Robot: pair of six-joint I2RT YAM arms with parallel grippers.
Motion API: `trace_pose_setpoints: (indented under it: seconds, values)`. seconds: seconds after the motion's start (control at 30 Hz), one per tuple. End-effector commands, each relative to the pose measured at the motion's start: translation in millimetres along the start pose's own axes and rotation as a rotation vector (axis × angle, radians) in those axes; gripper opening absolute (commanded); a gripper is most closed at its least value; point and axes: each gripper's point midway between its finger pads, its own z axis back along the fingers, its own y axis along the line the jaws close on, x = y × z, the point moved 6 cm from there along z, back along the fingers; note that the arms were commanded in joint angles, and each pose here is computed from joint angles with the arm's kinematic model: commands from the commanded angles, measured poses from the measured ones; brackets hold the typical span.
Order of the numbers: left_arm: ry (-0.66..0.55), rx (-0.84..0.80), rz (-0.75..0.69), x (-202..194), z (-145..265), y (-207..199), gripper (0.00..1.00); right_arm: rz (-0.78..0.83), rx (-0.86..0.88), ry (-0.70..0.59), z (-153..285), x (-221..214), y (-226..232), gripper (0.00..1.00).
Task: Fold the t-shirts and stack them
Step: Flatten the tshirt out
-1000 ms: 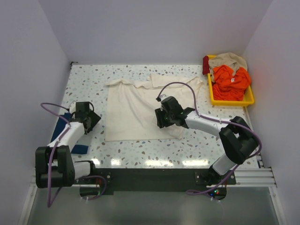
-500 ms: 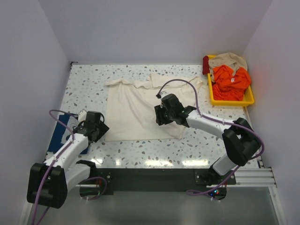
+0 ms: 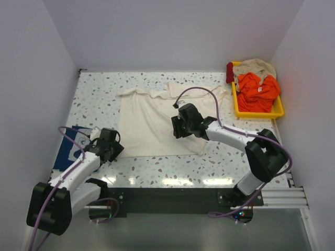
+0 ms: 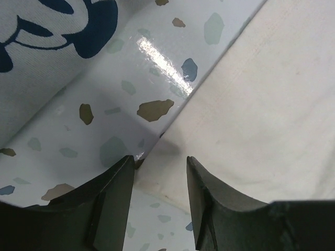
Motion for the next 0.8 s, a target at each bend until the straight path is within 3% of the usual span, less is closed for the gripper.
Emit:
trace_pose_setpoints:
  seconds: [0.0, 0.1, 0.33, 0.53, 0.77]
  values:
    - [0.019, 0.050, -0.016, -10, -1, 8, 0.49, -0.004, -0.021, -0.049, 1, 20, 2, 0.46]
    - [0.020, 0.062, -0.031, -12, -2, 10, 0.44, -0.007, -0.022, -0.046, -3, 21, 2, 0.46]
    - [-0.012, 0.034, -0.074, -3, -7, -4, 0.00, 0.001, -0.021, -0.029, -12, 22, 2, 0.46]
    - [-0.076, -0.006, -0.090, 16, -3, -22, 0.00, 0.063, -0.003, 0.000, -26, 24, 4, 0.47]
    - [-0.046, -0.023, -0.097, 19, -9, -24, 0.00, 0.135, -0.077, 0.032, -41, 29, -5, 0.47]
